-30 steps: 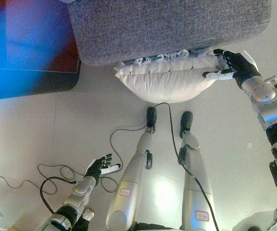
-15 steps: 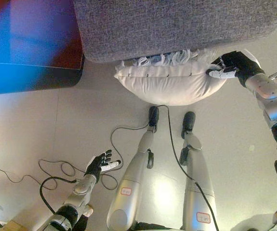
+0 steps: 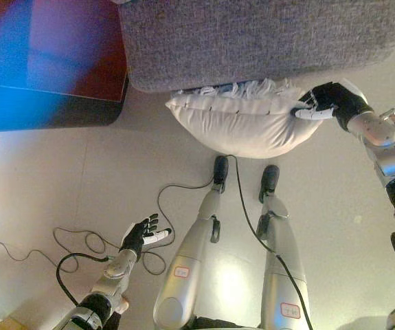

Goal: Pick up the pillow and put it on the sofa.

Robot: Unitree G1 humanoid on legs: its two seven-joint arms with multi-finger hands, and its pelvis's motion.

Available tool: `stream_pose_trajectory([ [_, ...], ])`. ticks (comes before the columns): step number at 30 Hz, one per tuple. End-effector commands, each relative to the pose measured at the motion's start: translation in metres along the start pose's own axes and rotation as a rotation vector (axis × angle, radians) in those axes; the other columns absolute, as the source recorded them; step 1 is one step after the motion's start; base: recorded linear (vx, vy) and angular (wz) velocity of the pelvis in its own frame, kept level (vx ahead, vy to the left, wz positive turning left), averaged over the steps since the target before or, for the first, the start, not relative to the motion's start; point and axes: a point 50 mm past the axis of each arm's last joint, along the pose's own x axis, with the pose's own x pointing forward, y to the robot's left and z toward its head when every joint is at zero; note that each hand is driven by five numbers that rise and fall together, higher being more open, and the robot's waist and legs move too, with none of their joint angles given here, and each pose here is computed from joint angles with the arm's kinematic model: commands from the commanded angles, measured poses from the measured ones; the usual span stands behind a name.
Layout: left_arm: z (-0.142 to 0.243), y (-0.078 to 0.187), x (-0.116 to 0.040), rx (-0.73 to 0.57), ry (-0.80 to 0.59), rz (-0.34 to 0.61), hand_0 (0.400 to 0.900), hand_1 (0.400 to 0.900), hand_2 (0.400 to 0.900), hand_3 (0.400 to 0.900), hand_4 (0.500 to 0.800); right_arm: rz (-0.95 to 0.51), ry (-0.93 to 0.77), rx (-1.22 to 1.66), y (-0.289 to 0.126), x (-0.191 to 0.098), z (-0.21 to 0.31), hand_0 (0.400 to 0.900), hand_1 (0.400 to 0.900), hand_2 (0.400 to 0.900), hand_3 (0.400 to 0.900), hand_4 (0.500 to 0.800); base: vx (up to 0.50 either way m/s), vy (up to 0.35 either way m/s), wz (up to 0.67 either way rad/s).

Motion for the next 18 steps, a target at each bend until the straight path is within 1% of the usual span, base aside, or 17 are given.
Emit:
stream_pose_trajectory([
  [1, -0.051, 0.017, -0.029, -0.012, 0.142, 0.072, 0.9, 0.9, 0.9, 0.9, 0.8, -0.041, -0.229, 0.002, -0.033, -0.013, 0.039, 0.4, 0.4, 0.4, 0.4, 0.5, -0.001, -0.02, -0.05],
  [9, -0.055, 0.026, -0.029, 0.024, 0.188, 0.062, 0.9, 0.9, 0.9, 0.9, 0.8, 0.095, -0.212, 0.057, -0.008, -0.018, 0.016, 0.4, 0.4, 0.4, 0.4, 0.5, 0.014, -0.045, 0.01],
  [13, -0.06, 0.03, -0.031, 0.043, 0.22, 0.042, 0.9, 0.9, 0.9, 0.9, 0.8, 0.116, -0.237, 0.081, -0.003, -0.02, 0.015, 0.4, 0.4, 0.4, 0.4, 0.5, 0.03, -0.048, 0.07],
  [18, -0.069, 0.035, -0.034, 0.085, 0.282, 0.043, 0.9, 0.9, 0.9, 0.9, 0.8, 0.142, -0.263, 0.096, 0.003, -0.022, 0.016, 0.4, 0.4, 0.4, 0.4, 0.5, 0.069, -0.025, 0.04],
])
